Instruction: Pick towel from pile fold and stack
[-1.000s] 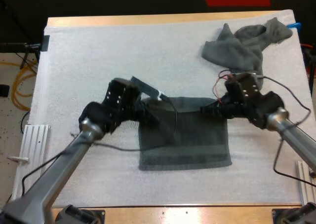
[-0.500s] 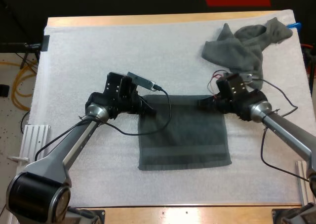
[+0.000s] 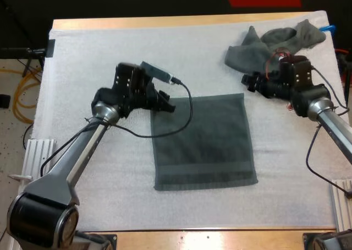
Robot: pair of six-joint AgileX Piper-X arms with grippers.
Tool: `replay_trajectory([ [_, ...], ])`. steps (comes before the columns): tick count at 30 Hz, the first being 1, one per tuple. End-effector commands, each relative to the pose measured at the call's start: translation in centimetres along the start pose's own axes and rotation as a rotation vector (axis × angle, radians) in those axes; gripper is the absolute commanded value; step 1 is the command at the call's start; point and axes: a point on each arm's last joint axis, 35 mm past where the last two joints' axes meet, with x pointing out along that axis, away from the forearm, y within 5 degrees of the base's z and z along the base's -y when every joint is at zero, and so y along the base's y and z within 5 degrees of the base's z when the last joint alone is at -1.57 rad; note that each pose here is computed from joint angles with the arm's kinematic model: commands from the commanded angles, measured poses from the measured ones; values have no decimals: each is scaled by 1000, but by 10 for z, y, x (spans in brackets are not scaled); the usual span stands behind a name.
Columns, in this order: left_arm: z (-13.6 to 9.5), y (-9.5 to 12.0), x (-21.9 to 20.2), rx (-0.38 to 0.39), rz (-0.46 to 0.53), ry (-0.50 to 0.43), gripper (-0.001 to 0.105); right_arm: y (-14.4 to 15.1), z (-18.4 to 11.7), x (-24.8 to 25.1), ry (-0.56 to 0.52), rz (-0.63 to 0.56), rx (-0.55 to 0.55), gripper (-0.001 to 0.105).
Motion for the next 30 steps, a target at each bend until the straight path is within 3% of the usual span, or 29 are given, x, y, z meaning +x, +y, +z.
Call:
replay_trajectory([
  [1,7,-4,-14,9,-6,-6,44,8,12,-16,-59,30,-56,61],
  [7,18,-18,-69,43,-12,-102,44,24,21,-64,-92,29,-124,61],
  [13,1,-33,-137,40,-13,-119,46,39,16,-120,-70,11,-189,61],
  [18,-27,-42,-183,-9,-15,-62,67,50,0,-169,-20,6,-258,61],
  [23,-56,-45,-203,-85,-12,32,68,56,-22,-201,77,0,-229,61],
  [30,-112,-45,-215,-182,-44,7,68,51,-71,-215,202,-7,-185,61],
])
